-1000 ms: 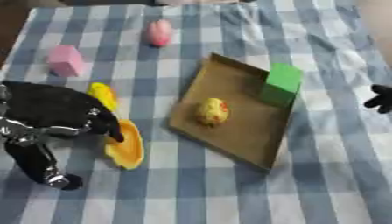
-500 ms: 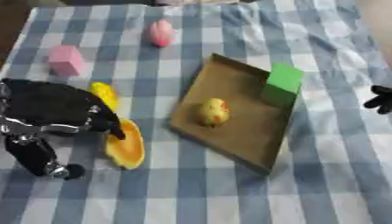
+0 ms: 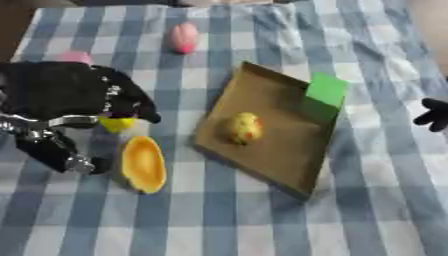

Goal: Pick up objects on the table and place them in the box.

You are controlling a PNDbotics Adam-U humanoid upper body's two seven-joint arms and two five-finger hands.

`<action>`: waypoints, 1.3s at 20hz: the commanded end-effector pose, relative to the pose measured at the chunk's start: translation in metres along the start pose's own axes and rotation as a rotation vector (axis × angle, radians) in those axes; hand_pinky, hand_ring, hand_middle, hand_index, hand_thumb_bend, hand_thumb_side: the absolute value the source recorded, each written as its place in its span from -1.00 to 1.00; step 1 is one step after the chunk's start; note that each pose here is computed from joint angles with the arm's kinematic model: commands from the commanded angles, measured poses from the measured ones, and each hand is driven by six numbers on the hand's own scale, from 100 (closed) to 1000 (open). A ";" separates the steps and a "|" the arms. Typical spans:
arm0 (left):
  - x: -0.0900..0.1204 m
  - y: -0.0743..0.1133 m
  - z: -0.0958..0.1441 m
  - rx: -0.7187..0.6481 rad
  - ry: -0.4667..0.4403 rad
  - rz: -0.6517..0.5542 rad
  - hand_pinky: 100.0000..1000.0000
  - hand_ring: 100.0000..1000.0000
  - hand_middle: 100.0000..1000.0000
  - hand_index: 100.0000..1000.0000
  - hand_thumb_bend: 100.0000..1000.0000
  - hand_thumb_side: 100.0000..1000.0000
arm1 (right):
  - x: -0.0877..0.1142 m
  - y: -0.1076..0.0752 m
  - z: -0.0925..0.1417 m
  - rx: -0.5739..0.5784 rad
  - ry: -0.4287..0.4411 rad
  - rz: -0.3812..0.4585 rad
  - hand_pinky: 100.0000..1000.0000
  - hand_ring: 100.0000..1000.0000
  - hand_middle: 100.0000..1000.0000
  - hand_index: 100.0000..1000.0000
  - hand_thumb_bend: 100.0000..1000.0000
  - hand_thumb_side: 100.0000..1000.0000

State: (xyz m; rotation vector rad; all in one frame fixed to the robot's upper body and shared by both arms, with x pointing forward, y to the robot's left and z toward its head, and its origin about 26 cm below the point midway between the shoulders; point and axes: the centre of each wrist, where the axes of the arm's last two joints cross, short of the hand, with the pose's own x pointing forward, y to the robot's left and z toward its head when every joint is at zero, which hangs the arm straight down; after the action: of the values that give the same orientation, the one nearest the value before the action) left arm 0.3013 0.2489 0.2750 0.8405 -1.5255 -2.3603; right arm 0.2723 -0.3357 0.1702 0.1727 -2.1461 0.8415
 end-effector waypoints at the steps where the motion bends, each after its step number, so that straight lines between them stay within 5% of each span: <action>1: 0.003 0.009 -0.002 -0.027 0.006 -0.015 0.77 0.72 0.62 0.86 -0.22 -0.59 | 0.006 -0.003 -0.002 0.009 -0.015 0.018 0.97 0.38 0.01 0.94 -1.00 -0.13; 26: -0.019 -0.036 -0.033 -0.213 0.041 0.084 0.63 0.57 0.42 0.76 -0.41 -0.40 | 0.006 -0.002 -0.005 0.011 -0.029 -0.006 0.98 0.38 0.01 0.94 -1.00 -0.11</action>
State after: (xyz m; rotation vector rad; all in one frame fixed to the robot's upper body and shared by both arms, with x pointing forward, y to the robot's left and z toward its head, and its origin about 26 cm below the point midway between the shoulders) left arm 0.3392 0.2452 0.2347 0.7260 -1.2532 -2.3768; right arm 0.2736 -0.3329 0.1701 0.2016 -2.1509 0.8298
